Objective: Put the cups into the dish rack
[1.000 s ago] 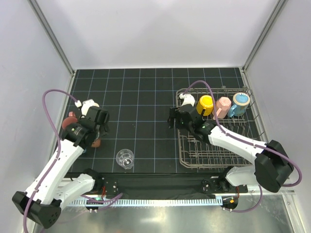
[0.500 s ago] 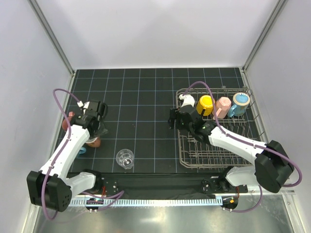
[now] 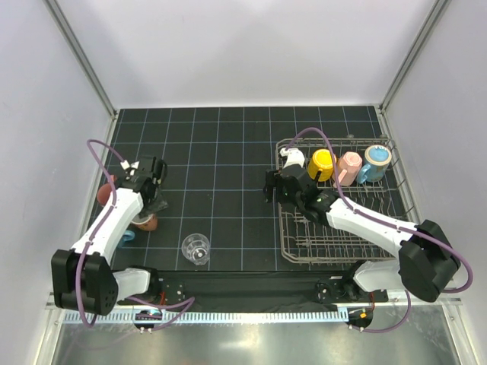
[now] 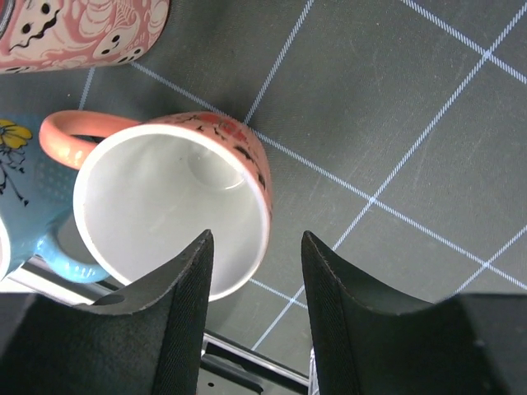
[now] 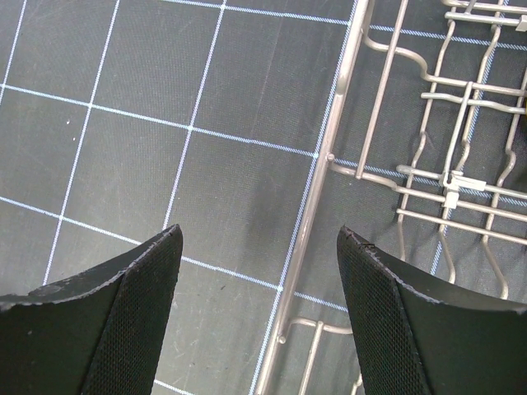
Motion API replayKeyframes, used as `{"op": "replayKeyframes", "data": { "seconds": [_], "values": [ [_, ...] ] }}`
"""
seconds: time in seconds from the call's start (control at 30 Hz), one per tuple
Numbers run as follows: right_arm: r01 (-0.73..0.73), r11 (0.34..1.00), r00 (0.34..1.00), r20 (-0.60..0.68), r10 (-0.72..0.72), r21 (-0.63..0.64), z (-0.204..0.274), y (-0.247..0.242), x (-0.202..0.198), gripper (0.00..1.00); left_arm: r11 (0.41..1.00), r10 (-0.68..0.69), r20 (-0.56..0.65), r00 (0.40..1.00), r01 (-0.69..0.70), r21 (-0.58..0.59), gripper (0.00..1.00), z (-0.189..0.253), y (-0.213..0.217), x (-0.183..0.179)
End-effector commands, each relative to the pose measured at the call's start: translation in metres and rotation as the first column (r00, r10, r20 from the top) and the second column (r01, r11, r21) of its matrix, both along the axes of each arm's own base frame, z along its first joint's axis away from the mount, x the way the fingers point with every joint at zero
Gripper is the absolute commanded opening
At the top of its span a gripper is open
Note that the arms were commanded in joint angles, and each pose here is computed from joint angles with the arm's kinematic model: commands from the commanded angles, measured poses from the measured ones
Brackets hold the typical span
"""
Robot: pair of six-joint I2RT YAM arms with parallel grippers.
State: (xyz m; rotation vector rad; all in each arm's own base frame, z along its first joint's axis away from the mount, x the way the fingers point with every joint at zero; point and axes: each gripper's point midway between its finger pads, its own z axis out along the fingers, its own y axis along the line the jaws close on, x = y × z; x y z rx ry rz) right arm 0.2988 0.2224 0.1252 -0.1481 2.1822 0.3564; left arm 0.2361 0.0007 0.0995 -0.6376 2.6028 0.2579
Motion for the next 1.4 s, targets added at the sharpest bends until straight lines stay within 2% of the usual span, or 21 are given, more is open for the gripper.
{"op": "replayKeyframes", "data": {
  "seconds": [0.0,0.13,0.17,0.37,0.43,0.57,0.73,0.87,1.0,1.07,1.17,1.2,1.27,1.3,1.37],
  "values": [
    [-0.001,1.0,0.999,0.048,0.001,0.011,0.014,0.006,0.009,0.76,1.0,-0.001,0.033,0.999,0.001,-0.002,0.46,-0.001,0.001,0.012],
    [0.0,1.0,0.999,0.042,0.0,0.009,0.013,0.007,0.01,0.76,1.0,-0.005,-0.004,1.0,0.005,0.009,0.44,-0.009,0.002,0.012],
    [-0.001,1.0,0.999,0.042,0.0,0.011,0.013,0.007,0.01,0.76,1.0,-0.002,-0.008,1.0,0.002,0.01,0.38,-0.009,0.002,0.012],
    [0.005,1.0,0.999,0.045,-0.005,0.005,0.013,0.006,0.01,0.76,1.0,0.009,-0.011,1.0,-0.009,0.005,0.23,-0.014,0.002,0.011],
    [0.005,1.0,0.999,0.044,-0.005,0.004,0.012,0.006,0.01,0.76,1.0,0.009,-0.005,1.0,-0.009,-0.003,0.2,-0.011,0.001,0.012],
    [0.005,1.0,0.999,0.044,-0.005,-0.004,0.014,0.005,0.011,0.76,0.999,-0.003,-0.005,1.0,0.003,-0.045,0.01,-0.001,-0.007,0.01],
    [0.015,1.0,0.998,0.056,-0.014,-0.019,0.016,0.001,0.012,0.76,0.993,-0.011,0.046,0.999,0.016,-0.121,0.0,0.016,-0.019,0.01],
    [0.005,1.0,0.999,0.047,-0.004,-0.028,0.016,0.003,0.013,0.76,0.973,-0.011,0.112,0.994,0.037,-0.227,0.0,0.038,-0.038,0.014],
    [0.001,0.999,0.999,0.048,0.0,-0.035,0.017,0.004,0.014,0.76,0.946,-0.003,0.228,0.974,0.077,-0.315,0.0,0.073,-0.053,0.022],
    [0.005,0.999,0.999,0.051,-0.002,-0.044,0.018,0.002,0.014,0.76,0.929,-0.004,0.281,0.96,0.108,-0.354,0.0,0.089,-0.061,0.025],
    [0.005,0.999,0.998,0.059,-0.002,-0.05,0.024,0.001,0.014,0.76,0.87,-0.003,0.403,0.915,0.201,-0.451,0.0,0.127,-0.083,0.03],
    [0.005,0.999,0.998,0.063,-0.002,-0.048,0.028,0.0,0.014,0.76,0.828,-0.003,0.43,0.903,0.244,-0.505,0.0,0.139,-0.096,0.029],
    [-0.001,0.999,0.998,0.063,0.004,-0.053,0.036,-0.002,0.012,0.76,0.777,0.006,0.518,0.855,0.322,-0.541,0.0,0.169,-0.108,0.029],
    [-0.011,0.999,0.998,0.065,0.014,-0.045,0.041,-0.002,0.01,0.76,0.726,0.022,0.533,0.846,0.352,-0.59,0.0,0.181,-0.118,0.025],
    [-0.046,0.998,0.996,0.079,0.049,-0.033,0.054,-0.003,0.002,0.76,0.659,0.038,0.601,0.798,0.432,-0.616,0.0,0.21,-0.13,0.021]
  ]
}}
